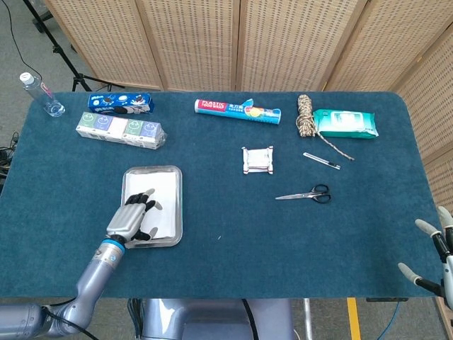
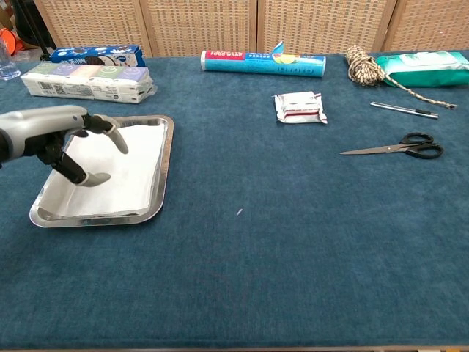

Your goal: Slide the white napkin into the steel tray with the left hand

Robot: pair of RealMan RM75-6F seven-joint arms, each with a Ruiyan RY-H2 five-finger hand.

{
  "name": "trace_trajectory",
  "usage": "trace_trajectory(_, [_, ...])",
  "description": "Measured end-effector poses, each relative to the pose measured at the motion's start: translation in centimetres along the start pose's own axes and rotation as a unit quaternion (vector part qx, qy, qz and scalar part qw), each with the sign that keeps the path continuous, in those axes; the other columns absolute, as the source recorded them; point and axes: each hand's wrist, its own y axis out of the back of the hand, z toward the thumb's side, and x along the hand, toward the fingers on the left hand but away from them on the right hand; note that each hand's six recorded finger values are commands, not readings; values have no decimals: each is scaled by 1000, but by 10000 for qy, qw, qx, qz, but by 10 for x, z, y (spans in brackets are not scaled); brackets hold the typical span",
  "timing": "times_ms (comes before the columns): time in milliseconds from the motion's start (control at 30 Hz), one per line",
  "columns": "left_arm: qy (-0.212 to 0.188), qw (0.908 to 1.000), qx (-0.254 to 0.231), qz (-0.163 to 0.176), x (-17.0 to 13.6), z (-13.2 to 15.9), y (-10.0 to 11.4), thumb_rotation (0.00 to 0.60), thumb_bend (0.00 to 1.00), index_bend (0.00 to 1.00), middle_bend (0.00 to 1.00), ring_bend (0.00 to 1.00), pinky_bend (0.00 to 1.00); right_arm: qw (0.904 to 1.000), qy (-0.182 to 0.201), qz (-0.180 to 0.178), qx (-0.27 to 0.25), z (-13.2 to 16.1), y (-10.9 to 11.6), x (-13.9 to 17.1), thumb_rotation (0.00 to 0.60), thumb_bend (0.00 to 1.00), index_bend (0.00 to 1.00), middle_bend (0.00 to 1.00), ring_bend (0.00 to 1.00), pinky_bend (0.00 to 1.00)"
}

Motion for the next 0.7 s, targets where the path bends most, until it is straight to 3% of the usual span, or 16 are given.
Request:
trace_trajectory(367, [-377, 9951, -494, 767, -16, 9, 53, 600, 353, 322, 0, 0, 0, 10000, -2, 9, 2, 0, 0, 0, 600, 53, 207, 0, 0, 0])
trace_trajectory(700, [-528, 9847, -883, 1409, -66, -20, 70, 600, 338, 322, 0, 0, 0, 9999, 10, 100, 38, 2, -4, -1, 600, 53, 206, 0, 0, 0])
